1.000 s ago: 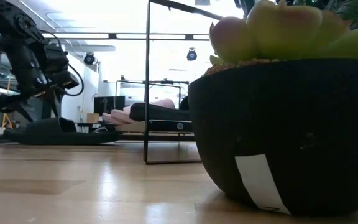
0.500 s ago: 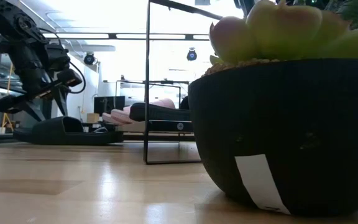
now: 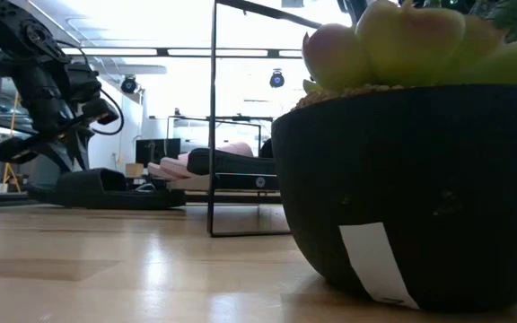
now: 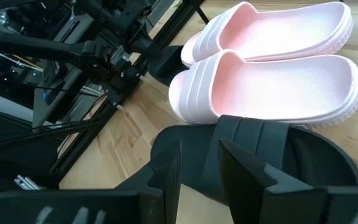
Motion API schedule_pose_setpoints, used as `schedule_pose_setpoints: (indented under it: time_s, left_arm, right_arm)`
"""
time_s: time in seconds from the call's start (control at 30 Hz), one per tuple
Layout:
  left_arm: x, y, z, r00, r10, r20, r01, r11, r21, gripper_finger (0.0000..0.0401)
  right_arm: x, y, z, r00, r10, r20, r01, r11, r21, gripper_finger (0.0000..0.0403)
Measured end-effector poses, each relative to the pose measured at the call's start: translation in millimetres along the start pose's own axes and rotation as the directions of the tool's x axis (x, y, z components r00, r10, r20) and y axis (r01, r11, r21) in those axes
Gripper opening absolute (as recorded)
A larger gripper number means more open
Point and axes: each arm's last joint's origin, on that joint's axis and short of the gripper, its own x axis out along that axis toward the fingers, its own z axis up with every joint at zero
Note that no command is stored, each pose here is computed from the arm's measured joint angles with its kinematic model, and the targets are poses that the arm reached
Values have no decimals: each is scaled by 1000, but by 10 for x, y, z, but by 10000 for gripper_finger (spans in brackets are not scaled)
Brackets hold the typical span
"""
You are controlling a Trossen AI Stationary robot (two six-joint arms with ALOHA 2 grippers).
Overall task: Pick and place slides into the shelf
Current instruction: Put the black slides on the shelf
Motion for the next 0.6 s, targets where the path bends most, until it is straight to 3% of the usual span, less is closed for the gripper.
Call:
schedule_pose_setpoints:
  time_s: [0.27, 0.6]
  left_arm:
    - [-1, 0, 0, 1000, 1, 0, -1, 1000, 4, 7]
    - [-4, 25, -42, 999, 21, -44, -18, 999, 48, 3]
  right_arm:
    - [0, -3, -2, 1000, -2, -2, 2, 1000, -1, 96]
    - [0, -4, -1, 1000, -6, 2, 6, 1000, -4, 96]
